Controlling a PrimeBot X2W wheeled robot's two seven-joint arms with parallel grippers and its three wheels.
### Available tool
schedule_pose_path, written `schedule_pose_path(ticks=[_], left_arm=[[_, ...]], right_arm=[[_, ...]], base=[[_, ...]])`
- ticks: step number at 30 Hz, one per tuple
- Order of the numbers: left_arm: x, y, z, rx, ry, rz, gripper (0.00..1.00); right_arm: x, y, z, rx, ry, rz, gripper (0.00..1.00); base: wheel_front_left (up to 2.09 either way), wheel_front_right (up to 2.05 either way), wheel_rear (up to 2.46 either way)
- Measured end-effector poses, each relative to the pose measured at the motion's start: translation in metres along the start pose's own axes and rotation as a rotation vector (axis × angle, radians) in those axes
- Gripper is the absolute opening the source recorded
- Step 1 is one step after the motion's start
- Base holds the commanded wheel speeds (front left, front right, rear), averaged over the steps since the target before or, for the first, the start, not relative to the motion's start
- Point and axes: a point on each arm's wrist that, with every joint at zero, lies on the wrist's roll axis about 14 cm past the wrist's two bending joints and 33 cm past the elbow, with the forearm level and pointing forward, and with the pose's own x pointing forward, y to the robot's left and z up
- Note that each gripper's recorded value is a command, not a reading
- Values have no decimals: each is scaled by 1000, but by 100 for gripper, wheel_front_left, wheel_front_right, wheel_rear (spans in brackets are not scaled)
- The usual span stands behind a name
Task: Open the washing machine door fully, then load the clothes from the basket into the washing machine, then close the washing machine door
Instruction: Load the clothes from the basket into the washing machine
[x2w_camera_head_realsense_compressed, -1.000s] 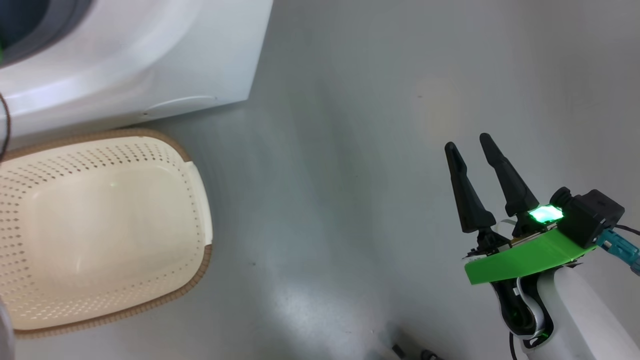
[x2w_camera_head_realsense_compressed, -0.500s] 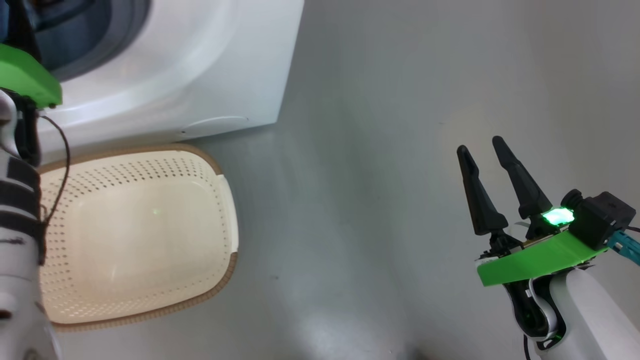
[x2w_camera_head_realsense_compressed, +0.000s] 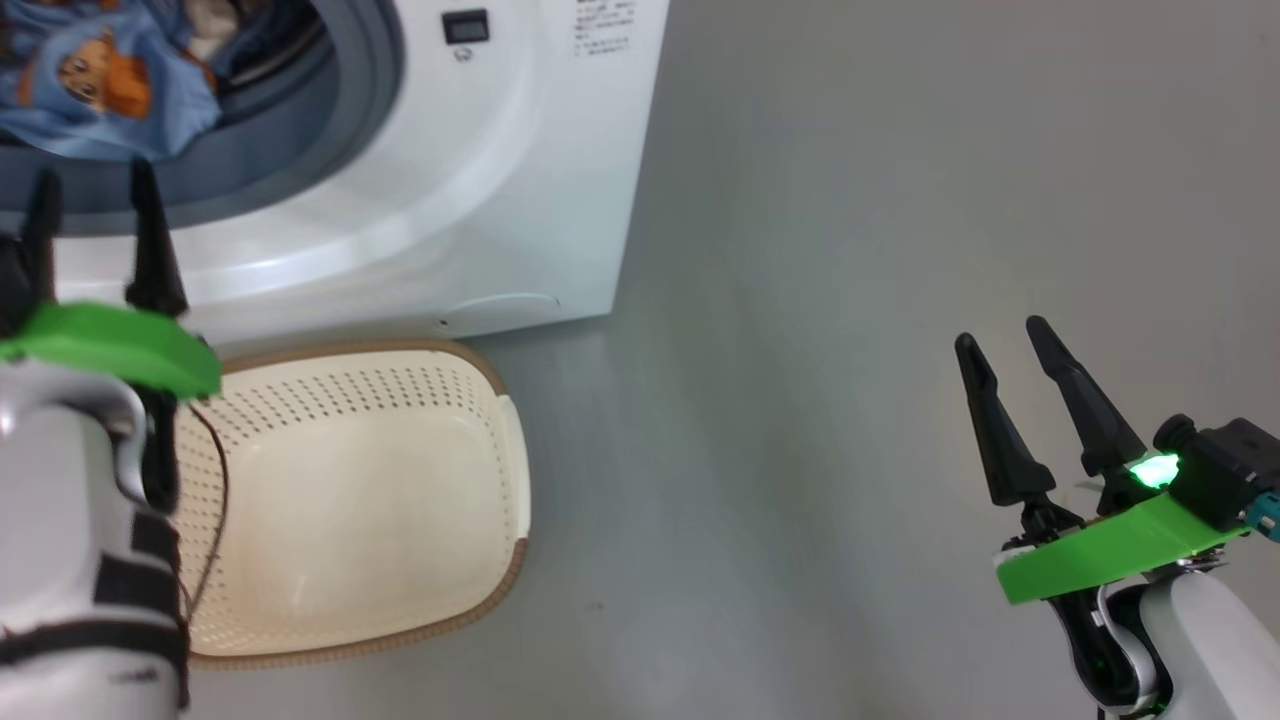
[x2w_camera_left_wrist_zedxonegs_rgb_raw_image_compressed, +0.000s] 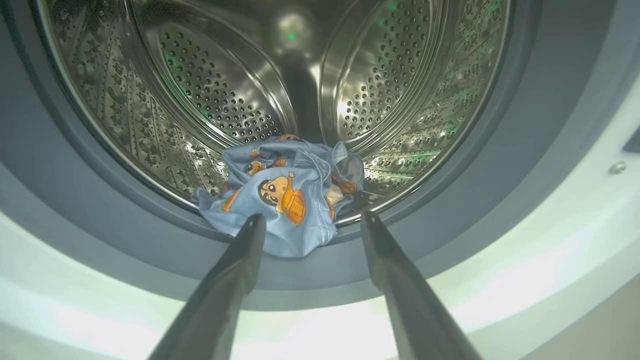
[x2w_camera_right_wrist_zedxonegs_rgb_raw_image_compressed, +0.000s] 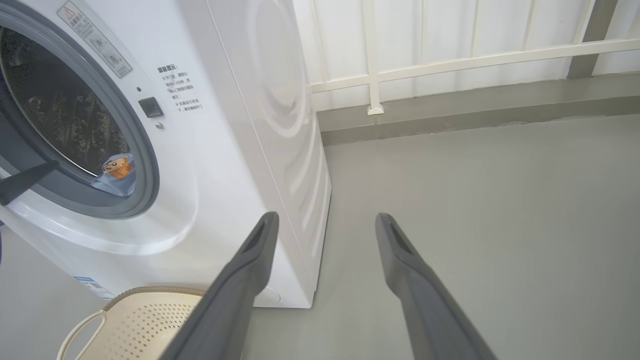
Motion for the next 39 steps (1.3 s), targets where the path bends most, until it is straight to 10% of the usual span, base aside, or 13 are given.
schedule_pose_path(ticks=[39], left_arm=[[-217,40,11,10,-92,110,100]], right_arm=[[-77,20,20,-16,-49,57,100]], base=[[0,0,0]])
